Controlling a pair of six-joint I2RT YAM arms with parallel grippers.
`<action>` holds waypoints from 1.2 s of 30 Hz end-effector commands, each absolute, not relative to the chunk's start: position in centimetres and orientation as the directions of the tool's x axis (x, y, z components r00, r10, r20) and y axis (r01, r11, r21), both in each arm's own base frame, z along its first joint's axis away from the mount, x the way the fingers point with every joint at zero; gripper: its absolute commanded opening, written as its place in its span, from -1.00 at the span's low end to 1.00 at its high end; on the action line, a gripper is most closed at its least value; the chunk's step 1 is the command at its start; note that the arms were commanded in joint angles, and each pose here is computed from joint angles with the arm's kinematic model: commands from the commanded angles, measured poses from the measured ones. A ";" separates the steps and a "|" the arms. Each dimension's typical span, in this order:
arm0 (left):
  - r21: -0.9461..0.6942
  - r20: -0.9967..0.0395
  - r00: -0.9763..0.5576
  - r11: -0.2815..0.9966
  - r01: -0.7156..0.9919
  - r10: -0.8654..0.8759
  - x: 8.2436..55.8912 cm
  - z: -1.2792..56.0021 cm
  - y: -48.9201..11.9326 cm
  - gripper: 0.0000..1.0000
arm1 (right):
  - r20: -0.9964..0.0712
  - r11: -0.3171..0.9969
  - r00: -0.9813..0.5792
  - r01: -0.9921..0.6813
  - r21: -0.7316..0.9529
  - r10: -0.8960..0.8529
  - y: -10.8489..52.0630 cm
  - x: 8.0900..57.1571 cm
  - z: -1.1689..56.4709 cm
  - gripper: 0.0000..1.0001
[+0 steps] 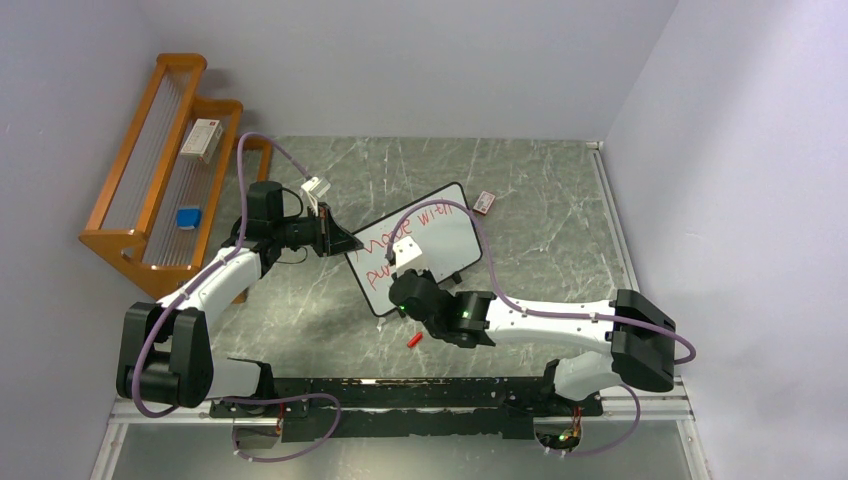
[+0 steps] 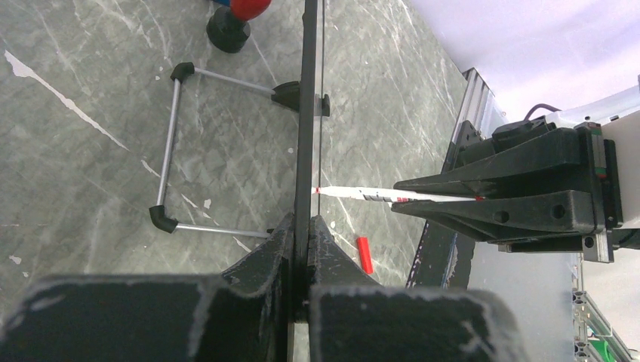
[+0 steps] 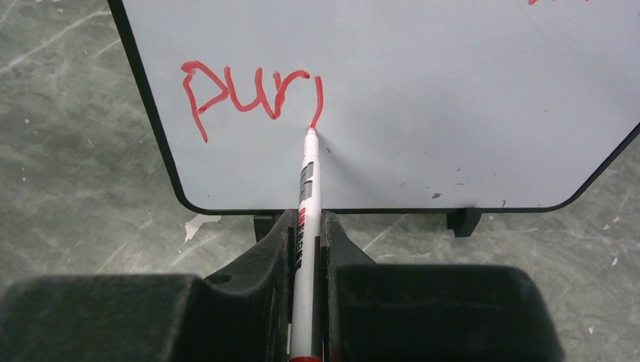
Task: Write a sentence on the whiteboard
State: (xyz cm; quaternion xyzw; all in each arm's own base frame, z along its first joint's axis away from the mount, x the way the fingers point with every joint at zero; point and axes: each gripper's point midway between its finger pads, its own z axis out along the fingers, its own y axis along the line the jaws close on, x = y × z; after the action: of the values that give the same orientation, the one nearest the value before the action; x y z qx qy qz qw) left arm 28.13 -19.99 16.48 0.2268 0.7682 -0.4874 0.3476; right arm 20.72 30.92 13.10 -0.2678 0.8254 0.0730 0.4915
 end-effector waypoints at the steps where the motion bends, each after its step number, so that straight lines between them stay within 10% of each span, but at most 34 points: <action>1: -0.622 -0.689 -0.724 0.482 0.617 0.037 27.6 13.7 -19.5 -0.90 | -0.835 0.846 -0.400 -0.515 -0.136 -0.378 30.5 20.0 12.2 -1.00; 36: -0.626 -0.685 -0.727 0.477 0.616 0.041 27.5 13.6 -19.5 -0.90 | -0.914 0.873 -0.298 -0.476 -0.106 -0.273 31.8 22.9 16.1 -1.00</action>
State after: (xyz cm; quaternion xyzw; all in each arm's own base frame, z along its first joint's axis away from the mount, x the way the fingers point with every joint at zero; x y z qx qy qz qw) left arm 28.11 -19.99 16.48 0.2269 0.7682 -0.4877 0.3473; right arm 22.27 31.13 15.31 -0.2436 0.8057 0.0849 0.5331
